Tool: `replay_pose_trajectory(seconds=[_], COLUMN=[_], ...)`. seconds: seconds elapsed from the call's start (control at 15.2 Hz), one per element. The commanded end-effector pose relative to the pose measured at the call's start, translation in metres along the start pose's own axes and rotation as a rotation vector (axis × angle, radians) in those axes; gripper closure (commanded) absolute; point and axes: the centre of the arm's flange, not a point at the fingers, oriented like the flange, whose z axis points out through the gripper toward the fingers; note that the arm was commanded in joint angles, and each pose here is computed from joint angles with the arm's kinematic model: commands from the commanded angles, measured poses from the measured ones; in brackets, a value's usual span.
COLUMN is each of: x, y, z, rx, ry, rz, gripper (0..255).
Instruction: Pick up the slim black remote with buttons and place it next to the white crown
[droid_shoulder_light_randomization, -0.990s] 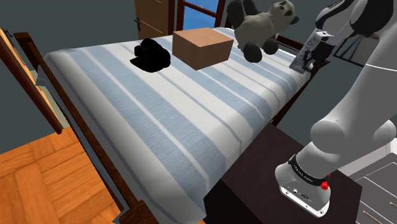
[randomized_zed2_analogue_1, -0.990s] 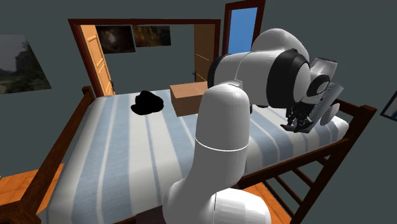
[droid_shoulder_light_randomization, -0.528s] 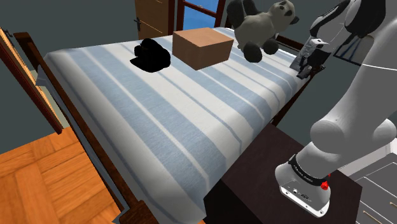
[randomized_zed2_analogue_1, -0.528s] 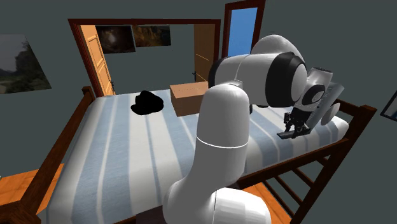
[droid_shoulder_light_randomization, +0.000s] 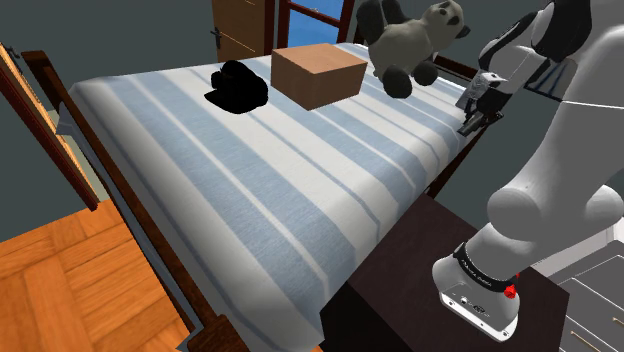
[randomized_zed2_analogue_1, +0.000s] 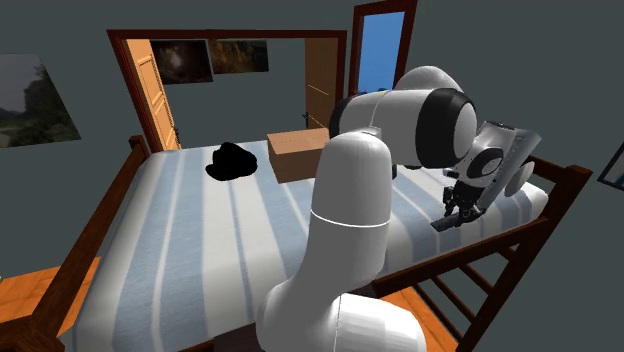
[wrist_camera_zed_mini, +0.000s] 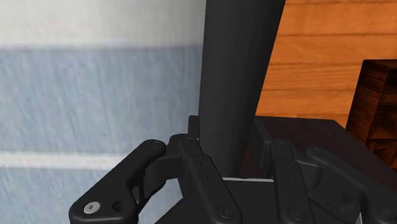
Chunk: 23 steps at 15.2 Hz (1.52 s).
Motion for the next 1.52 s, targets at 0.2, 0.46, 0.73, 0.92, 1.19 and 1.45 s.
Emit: replay_pose_trajectory(seconds=[0.2,0.46,0.73,0.92,1.19,1.45], x=[0.000,0.000,0.000,0.000,0.000,0.000], y=[-0.001,-0.001,-0.001,-0.001,-0.001,-0.001], z=[0.003,0.004,0.003,-0.036,-0.047,-0.047], rx=[0.001,0.001,0.001,0.001,0.001,0.001], ry=[0.000,0.000,0.000,0.000,0.000,0.000], rz=[0.001,0.001,0.001,0.001,0.001,0.001], gripper=[255,0,0,0,0,0])
